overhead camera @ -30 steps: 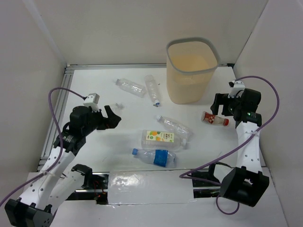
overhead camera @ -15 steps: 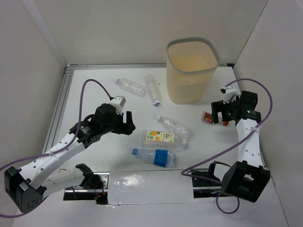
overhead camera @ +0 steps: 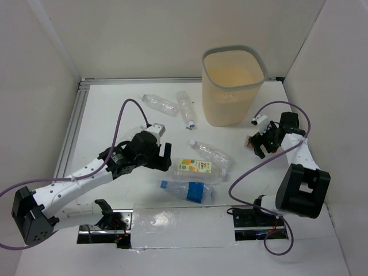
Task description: Put the plastic bottles in the bin
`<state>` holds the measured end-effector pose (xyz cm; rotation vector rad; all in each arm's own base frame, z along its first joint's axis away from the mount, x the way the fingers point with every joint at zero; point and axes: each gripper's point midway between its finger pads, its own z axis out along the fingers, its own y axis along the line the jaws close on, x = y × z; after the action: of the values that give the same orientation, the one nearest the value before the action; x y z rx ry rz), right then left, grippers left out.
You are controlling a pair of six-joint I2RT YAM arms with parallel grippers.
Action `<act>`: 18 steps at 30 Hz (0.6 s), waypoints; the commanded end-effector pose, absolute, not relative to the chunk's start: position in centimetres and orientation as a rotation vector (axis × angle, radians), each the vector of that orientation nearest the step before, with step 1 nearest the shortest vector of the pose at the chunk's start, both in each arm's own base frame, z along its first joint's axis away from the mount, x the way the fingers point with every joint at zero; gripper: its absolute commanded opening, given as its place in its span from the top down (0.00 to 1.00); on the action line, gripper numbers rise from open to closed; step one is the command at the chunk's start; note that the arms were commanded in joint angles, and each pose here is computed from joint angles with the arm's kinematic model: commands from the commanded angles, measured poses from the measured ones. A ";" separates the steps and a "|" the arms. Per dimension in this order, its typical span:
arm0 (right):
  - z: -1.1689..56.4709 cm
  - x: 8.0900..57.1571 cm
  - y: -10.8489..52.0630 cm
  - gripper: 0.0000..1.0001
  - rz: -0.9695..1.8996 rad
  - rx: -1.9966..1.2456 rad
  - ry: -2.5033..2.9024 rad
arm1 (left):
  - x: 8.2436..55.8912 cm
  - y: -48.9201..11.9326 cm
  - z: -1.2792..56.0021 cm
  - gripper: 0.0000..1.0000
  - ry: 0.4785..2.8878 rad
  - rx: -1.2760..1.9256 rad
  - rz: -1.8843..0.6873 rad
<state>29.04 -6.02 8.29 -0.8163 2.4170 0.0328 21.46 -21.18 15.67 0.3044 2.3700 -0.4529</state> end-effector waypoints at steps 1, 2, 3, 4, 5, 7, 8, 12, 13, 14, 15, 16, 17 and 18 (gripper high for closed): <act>8.4 31.9 -6.8 0.04 -0.001 -1.035 2.290 | 21.2 -22.7 16.4 0.02 2.347 0.283 -0.515; 8.1 32.3 -6.7 0.05 0.018 -1.036 2.292 | 21.1 -22.6 16.0 0.02 2.356 0.286 -0.508; 8.3 32.9 -7.1 0.05 0.005 -1.035 2.297 | 20.9 -22.8 16.0 0.02 2.356 0.297 -0.512; 7.7 33.2 -7.4 0.05 -0.002 -1.021 2.315 | 20.9 -22.9 15.7 0.02 2.366 0.288 -0.510; 7.2 33.9 -8.3 0.05 -0.040 -1.007 2.333 | 20.7 -23.0 15.7 0.02 2.366 0.299 -0.514; 6.5 34.5 -8.0 0.05 -0.060 -1.039 2.341 | 20.3 -23.2 15.6 0.02 2.377 0.300 -0.518; 5.7 34.4 -8.3 0.05 -0.070 -1.054 2.355 | 20.1 -23.4 15.3 0.02 2.384 0.313 -0.516; 3.7 35.2 -7.6 0.05 -0.123 -1.156 2.356 | 19.0 -24.0 15.0 0.02 2.428 0.243 -0.593; 3.4 35.3 -7.7 0.05 -0.122 -1.157 2.357 | 18.6 -24.5 15.6 0.02 2.416 0.231 -0.635; 2.6 35.1 -7.6 0.05 -0.103 -1.161 2.375 | 18.6 -24.6 15.7 0.02 2.406 0.205 -0.658; 2.4 35.4 -7.3 0.05 -0.103 -1.188 2.362 | 18.4 -24.8 15.7 0.02 2.404 0.184 -0.685; 1.8 35.2 -7.3 0.05 -0.097 -1.190 2.368 | 18.1 -24.6 15.7 0.02 2.402 0.132 -0.715; 1.5 35.2 -7.3 0.07 -0.093 -1.211 2.367 | 18.0 -24.6 15.8 0.02 2.392 0.106 -0.737; 0.5 34.5 -7.2 0.11 -0.062 -1.242 2.391 | 18.0 -24.6 15.8 0.02 2.383 0.081 -0.758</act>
<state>34.15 -6.76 2.10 -1.1664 2.3972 -0.0381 18.22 -23.64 14.23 0.2097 2.4327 -0.6165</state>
